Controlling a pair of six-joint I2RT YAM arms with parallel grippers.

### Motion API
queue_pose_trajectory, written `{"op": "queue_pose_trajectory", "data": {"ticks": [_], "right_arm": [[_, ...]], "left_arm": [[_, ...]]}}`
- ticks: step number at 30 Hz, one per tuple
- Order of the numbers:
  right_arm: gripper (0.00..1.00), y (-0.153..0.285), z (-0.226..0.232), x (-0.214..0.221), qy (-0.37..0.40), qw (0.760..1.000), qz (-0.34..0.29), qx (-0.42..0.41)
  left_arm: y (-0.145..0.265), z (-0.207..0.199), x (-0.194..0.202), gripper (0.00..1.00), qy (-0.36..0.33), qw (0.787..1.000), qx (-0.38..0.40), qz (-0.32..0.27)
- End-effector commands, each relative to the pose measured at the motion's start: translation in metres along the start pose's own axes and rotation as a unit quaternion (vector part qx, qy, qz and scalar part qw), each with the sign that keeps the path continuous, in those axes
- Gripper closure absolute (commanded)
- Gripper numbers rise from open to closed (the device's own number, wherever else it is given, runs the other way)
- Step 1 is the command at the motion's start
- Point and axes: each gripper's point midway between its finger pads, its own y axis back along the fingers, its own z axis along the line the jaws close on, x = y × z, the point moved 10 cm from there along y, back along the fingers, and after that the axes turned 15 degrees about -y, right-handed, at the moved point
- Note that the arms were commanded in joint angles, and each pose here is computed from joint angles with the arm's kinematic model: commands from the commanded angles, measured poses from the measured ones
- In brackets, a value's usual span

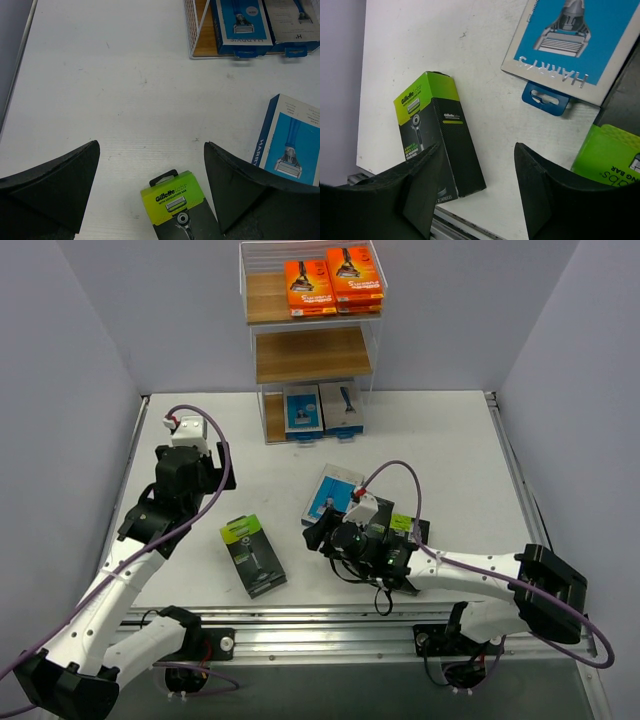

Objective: Place and organize the shaving razors onto the shelf
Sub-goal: Grab a shaving razor with the right arm

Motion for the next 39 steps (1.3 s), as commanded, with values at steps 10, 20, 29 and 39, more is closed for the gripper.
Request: {"op": "queue_pose_trajectory", "data": {"ticks": [10,20,29,39], "right_arm": [[0.44,-0.019,-0.033,0.03,-0.027,0.997,-0.02,0.063],[0.41,0.006,-0.08,0.002,-0.051,0.99,-0.07,0.109],[0.39,0.022,-0.105,-0.05,-0.078,0.983,-0.123,0.115],[0.42,0.014,-0.089,-0.052,-0.065,0.987,-0.111,0.096]], "left_arm": [[0.001,-0.003,-0.009,0.06,0.004,1.0,0.016,-0.018],[0.001,-0.007,-0.008,0.06,0.002,0.999,0.027,-0.017],[0.0,-0.01,-0.007,0.06,-0.001,0.999,0.035,-0.015],[-0.002,-0.013,-0.006,0.06,-0.002,0.999,0.041,-0.012]]}}
